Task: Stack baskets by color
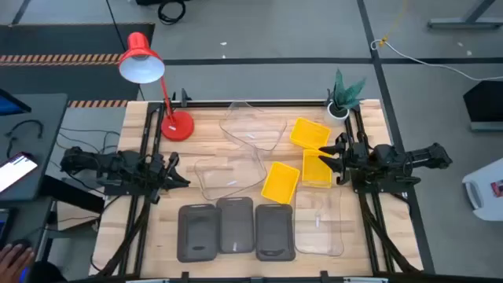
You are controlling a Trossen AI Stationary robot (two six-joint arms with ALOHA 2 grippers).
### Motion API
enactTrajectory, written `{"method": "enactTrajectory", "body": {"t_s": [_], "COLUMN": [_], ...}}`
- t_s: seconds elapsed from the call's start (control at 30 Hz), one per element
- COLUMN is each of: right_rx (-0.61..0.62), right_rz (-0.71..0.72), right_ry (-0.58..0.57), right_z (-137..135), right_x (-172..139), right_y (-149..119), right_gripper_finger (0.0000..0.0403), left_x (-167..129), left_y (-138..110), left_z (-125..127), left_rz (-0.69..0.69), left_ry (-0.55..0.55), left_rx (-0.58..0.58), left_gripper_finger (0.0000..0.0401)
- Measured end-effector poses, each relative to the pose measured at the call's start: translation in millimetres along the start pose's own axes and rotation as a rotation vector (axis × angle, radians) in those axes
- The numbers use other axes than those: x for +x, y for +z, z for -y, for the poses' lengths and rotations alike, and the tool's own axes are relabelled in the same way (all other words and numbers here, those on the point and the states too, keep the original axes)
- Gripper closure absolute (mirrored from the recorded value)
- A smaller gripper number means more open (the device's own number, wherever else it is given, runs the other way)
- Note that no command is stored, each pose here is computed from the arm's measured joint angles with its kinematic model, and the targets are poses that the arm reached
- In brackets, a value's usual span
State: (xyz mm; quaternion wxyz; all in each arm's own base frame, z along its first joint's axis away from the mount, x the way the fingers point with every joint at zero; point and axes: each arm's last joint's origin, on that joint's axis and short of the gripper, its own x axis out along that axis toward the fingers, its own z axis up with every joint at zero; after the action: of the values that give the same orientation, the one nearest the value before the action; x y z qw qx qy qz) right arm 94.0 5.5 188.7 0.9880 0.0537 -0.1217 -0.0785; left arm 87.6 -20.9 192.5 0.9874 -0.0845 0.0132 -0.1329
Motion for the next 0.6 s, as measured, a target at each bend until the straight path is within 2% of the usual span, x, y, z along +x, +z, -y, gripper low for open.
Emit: {"method": "enactTrajectory", "body": {"t_s": [0.6], "right_rx": [0.0], "right_rz": [0.0], "right_ry": [0.0], "right_z": [0.0], "right_x": [0.0], "right_y": [0.0], "right_gripper_finger": [0.0253], "left_x": [0.0], "left_y": [0.0], "left_z": [0.0], "left_rz": [0.0], "left_ry": [0.0], "left_rx": [0.0], "left_gripper_finger": [0.0366]}}
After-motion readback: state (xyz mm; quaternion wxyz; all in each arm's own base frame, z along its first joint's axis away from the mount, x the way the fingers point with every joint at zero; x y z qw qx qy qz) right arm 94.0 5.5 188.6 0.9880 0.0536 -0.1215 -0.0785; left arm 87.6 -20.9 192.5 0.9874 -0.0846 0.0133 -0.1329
